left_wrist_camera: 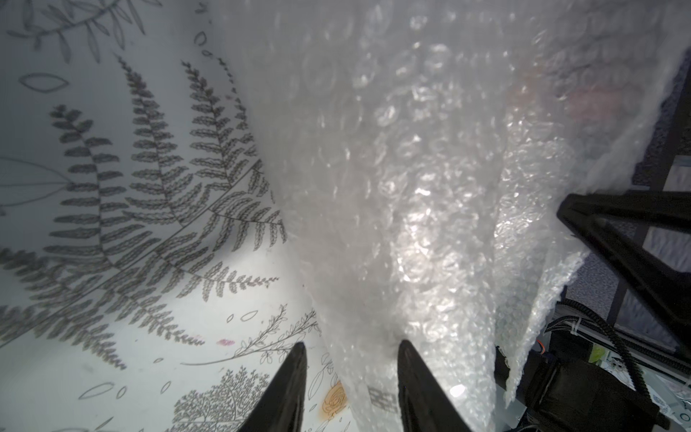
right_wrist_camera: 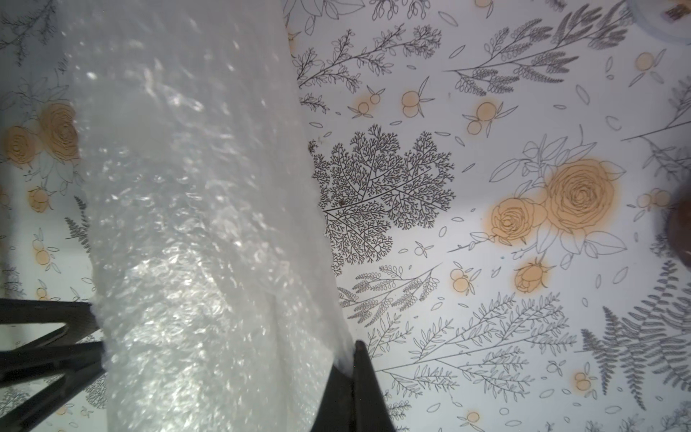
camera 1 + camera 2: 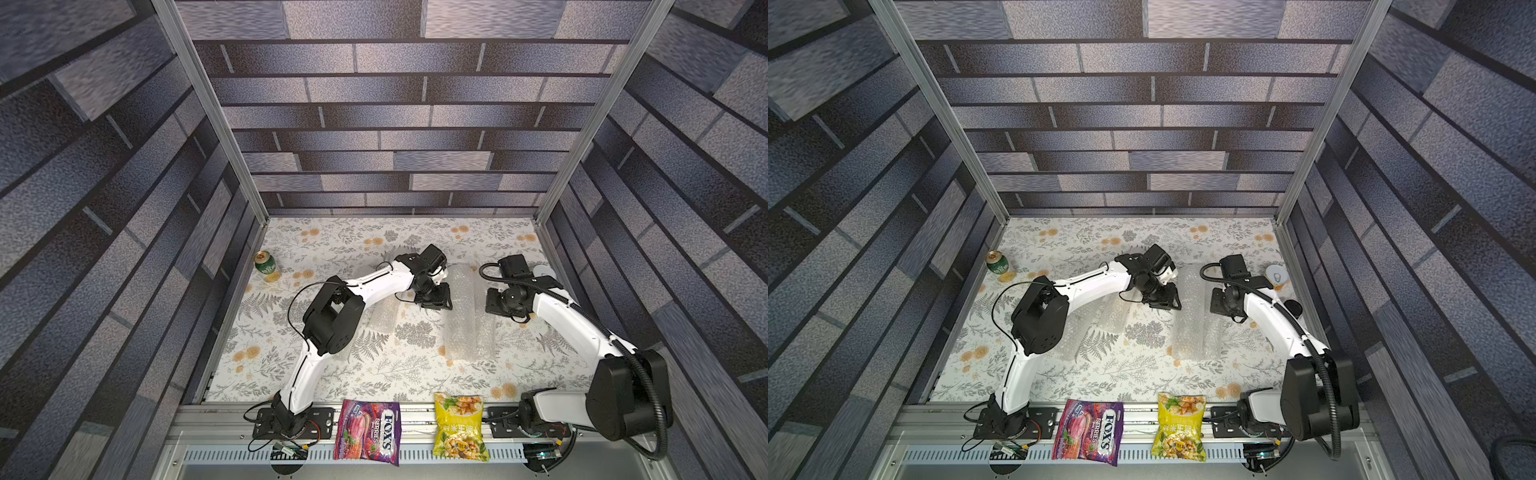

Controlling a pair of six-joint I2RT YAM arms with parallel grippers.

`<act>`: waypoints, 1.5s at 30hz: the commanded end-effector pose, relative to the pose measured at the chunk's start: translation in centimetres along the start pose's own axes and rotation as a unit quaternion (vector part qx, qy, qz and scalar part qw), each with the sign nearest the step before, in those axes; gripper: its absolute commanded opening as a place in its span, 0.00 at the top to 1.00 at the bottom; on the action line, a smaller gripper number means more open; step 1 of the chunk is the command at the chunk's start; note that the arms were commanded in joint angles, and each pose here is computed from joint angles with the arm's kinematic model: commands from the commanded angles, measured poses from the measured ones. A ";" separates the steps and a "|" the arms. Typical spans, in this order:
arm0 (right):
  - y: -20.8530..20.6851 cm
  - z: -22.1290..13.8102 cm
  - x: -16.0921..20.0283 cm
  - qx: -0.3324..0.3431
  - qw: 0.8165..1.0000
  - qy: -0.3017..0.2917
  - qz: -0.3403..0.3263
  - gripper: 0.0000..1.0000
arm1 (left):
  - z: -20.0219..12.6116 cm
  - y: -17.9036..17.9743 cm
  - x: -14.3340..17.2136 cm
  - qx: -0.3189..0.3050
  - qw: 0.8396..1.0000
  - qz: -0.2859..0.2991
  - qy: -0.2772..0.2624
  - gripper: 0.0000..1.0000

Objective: Unwrap the vase from the bubble wrap
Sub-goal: Unwrap the bubble wrap at the center of the board.

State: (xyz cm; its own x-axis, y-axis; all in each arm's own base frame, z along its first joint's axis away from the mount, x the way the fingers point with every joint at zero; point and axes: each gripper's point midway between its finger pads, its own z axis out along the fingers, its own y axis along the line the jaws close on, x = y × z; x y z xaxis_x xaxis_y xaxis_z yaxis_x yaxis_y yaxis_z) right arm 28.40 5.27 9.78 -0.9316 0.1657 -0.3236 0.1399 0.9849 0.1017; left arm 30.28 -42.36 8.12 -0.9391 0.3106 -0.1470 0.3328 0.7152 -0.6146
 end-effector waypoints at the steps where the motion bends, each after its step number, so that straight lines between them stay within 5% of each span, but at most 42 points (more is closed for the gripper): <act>1: -1.0 -1.4 -0.6 0.019 1.000 -0.015 -0.002 1.00 | -1.7 -0.8 -0.6 0.023 0.999 -0.007 -0.024 0.58; 9: -2.3 -2.6 -1.3 0.037 0.999 -0.030 -0.002 1.00 | -3.1 -1.4 -1.3 0.041 0.996 0.017 -0.078 0.68; 15: -2.5 -3.2 -1.9 0.038 0.999 -0.037 -0.001 1.00 | -3.9 -1.6 -1.6 0.034 0.991 0.050 -0.120 0.63; 31: -3.5 -4.0 -3.0 0.048 0.998 -0.045 0.003 1.00 | -3.0 1.9 -0.9 0.007 0.996 0.008 -0.090 0.63; 45: -7.0 -5.4 -4.3 0.107 0.992 -0.056 0.020 1.00 | -3.0 1.3 -0.4 0.019 0.997 0.006 -0.080 0.61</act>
State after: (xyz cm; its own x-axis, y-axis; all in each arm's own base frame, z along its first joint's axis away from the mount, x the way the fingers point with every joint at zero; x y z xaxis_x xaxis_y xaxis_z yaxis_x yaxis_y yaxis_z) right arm 29.08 -0.86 13.65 -0.9002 0.1945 -0.3897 0.2219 0.9747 -0.0260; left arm 31.89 -39.93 9.77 -0.9382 0.1986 -0.2835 0.3395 0.6878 -0.6416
